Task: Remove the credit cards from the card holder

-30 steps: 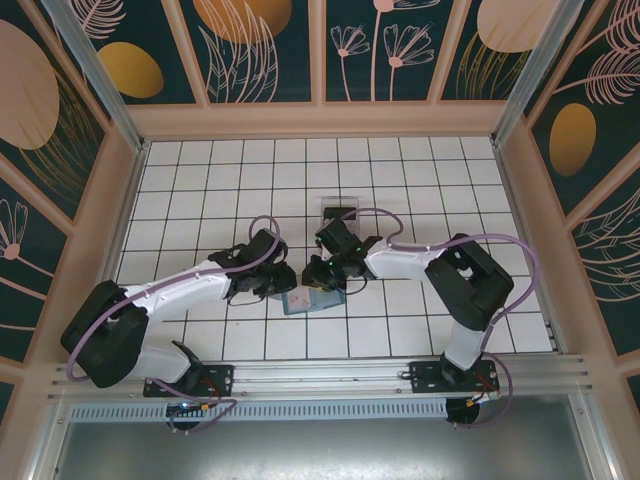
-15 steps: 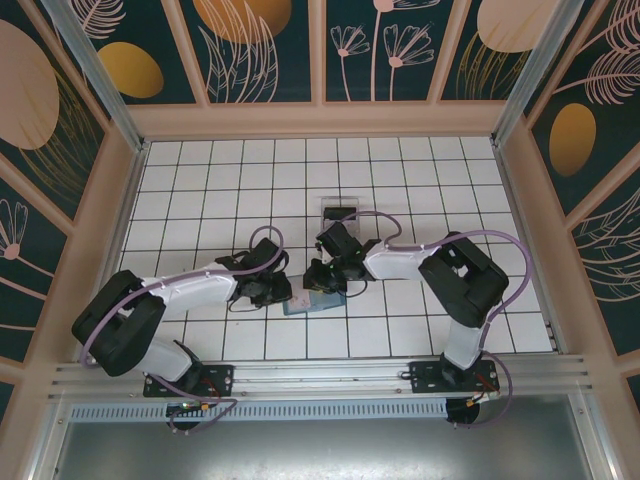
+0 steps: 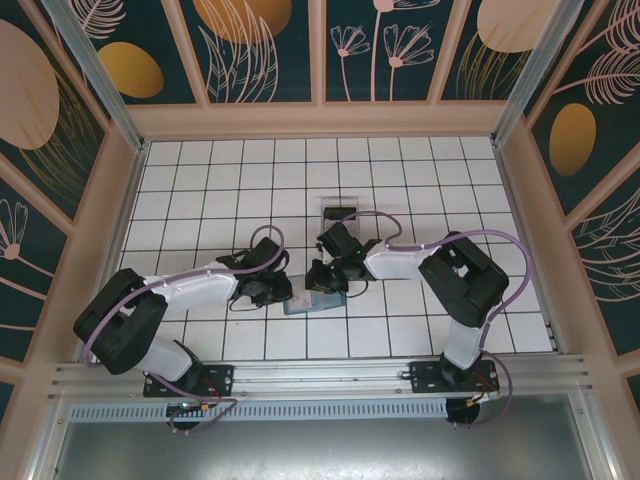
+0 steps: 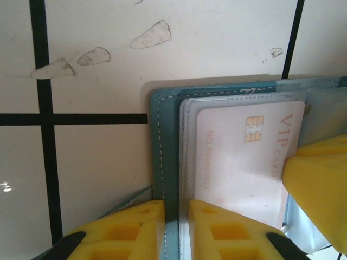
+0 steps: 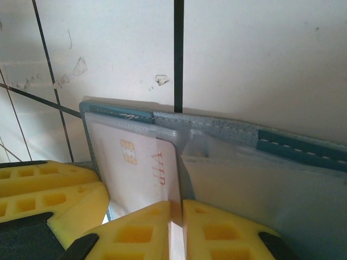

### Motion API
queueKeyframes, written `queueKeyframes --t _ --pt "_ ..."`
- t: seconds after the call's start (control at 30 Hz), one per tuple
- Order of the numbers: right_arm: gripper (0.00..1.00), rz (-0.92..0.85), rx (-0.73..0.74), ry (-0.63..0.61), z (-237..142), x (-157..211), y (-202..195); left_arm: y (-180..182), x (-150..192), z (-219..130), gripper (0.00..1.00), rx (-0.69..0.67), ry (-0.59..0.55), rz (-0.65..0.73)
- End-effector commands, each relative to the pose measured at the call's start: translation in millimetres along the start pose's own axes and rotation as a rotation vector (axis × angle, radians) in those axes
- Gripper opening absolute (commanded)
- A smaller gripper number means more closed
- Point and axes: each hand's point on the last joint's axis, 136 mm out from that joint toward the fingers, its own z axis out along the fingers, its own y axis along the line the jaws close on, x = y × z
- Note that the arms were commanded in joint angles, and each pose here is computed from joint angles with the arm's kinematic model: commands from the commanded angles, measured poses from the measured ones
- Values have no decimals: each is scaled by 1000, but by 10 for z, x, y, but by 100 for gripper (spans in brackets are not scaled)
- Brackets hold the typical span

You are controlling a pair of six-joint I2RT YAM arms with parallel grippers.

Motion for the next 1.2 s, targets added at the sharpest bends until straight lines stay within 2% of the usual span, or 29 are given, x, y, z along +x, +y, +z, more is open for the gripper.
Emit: queueKeyframes --t 0.0,0.27,0.5,1.17 --pt "12 9 101 10 -7 60 -233 122 55 109 21 -44 25 11" --pt "7 8 93 -3 -24 54 -239 107 39 102 21 -43 24 14" --pt "17 1 -31 10 1 93 -131 5 -4 80 21 -19 25 28" --pt "15 -1 -143 68 102 199 -109 32 83 233 20 -28 87 30"
